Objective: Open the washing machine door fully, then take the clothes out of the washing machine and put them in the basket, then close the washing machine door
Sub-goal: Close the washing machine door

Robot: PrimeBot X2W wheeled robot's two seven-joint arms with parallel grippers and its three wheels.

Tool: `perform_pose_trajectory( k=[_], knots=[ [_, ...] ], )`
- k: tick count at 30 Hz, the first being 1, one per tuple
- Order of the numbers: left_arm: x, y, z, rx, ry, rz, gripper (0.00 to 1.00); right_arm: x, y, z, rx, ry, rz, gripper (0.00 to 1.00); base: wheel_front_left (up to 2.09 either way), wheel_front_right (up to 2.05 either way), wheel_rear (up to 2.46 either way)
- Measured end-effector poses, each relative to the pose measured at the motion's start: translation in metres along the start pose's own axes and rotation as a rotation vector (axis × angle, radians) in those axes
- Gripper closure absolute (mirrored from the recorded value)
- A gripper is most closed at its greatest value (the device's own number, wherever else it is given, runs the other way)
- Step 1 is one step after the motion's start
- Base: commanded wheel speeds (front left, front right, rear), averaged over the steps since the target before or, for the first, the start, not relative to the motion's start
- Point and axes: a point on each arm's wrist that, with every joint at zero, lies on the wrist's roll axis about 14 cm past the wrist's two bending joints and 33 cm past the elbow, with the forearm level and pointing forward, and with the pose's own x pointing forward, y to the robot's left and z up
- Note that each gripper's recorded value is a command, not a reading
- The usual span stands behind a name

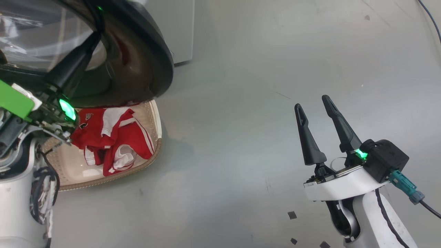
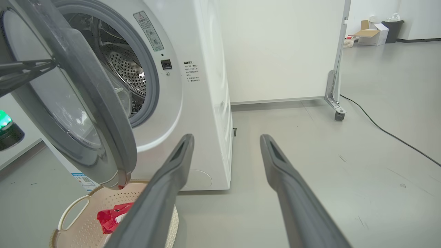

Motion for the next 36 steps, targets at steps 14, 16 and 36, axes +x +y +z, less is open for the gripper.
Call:
perform_pose_trajectory(
  k=[14,16,36],
  knots=[
    [0.061,0.030,0.041,-0.019,-0.079,-0.001,1.00,0.004,-0.031,-0.004,0.010,0.013,-0.089,0.00,0.00,0.00,0.00],
    [0.066,0.035,0.045,-0.025,-0.093,0.004,1.00,0.003,-0.034,-0.005,0.008,0.018,-0.101,0.00,0.00,0.00,0.00],
    [0.084,0.042,0.030,-0.049,-0.059,-0.020,1.00,0.006,-0.043,-0.003,-0.008,0.012,-0.131,0.00,0.00,0.00,0.00]
  ],
)
